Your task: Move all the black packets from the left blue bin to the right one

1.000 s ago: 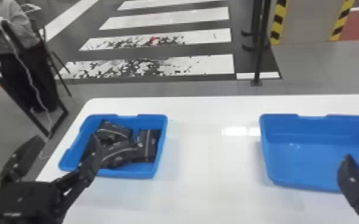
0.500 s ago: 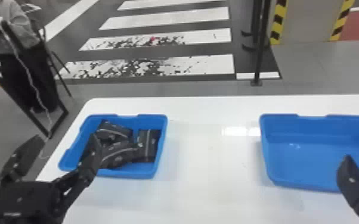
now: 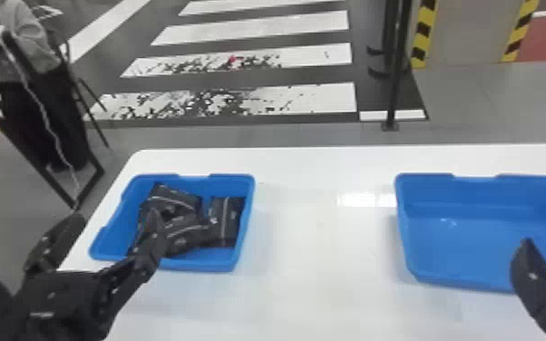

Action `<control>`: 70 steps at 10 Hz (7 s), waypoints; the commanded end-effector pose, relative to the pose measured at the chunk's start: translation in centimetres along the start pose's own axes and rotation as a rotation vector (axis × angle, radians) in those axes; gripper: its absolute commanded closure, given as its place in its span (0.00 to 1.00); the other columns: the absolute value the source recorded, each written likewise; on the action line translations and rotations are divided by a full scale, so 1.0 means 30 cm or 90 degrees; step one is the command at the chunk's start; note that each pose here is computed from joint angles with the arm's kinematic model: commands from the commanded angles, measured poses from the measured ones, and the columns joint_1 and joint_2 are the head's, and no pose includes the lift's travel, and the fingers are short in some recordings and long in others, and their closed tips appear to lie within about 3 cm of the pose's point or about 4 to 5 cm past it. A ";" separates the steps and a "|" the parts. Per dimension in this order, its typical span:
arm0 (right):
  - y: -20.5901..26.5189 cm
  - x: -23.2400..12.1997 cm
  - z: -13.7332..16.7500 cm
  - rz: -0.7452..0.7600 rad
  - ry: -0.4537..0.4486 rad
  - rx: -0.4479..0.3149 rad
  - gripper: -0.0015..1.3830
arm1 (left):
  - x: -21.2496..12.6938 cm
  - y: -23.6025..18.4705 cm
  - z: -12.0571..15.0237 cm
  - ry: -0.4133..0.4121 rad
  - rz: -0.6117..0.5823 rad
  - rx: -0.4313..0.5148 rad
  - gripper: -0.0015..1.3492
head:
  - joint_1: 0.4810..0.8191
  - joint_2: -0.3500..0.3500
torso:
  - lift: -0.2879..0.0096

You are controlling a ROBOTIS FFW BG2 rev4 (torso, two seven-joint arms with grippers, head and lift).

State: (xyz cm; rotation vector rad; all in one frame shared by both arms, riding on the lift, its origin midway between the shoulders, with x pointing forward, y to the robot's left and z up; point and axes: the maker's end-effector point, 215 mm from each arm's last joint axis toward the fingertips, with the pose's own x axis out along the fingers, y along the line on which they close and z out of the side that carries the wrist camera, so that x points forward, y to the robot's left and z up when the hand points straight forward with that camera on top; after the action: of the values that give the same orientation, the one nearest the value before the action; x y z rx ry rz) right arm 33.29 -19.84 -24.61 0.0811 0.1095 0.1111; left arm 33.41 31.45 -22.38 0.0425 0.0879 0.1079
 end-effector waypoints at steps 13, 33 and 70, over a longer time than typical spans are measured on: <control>0.010 0.006 -0.060 0.012 0.019 0.025 0.10 | 0.604 0.094 -0.535 0.338 -0.049 0.037 0.11 | 0.63 0.85 | 0.45; 0.029 0.022 -0.099 0.031 0.027 0.052 0.10 | 0.746 -0.109 -0.564 0.349 -0.228 -0.069 0.90 | 0.63 0.71 | 0.45; 0.312 0.346 -0.140 0.274 0.016 0.039 0.92 | 0.288 -0.838 0.101 -0.036 -0.544 -0.541 0.13 | 0.63 0.46 | 0.45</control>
State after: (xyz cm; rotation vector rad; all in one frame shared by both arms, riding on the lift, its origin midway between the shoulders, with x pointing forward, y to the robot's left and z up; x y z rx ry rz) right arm 41.41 -8.14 -27.81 0.1775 0.0942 0.5577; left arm 44.80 6.33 -21.48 -0.8313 0.0091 -0.7324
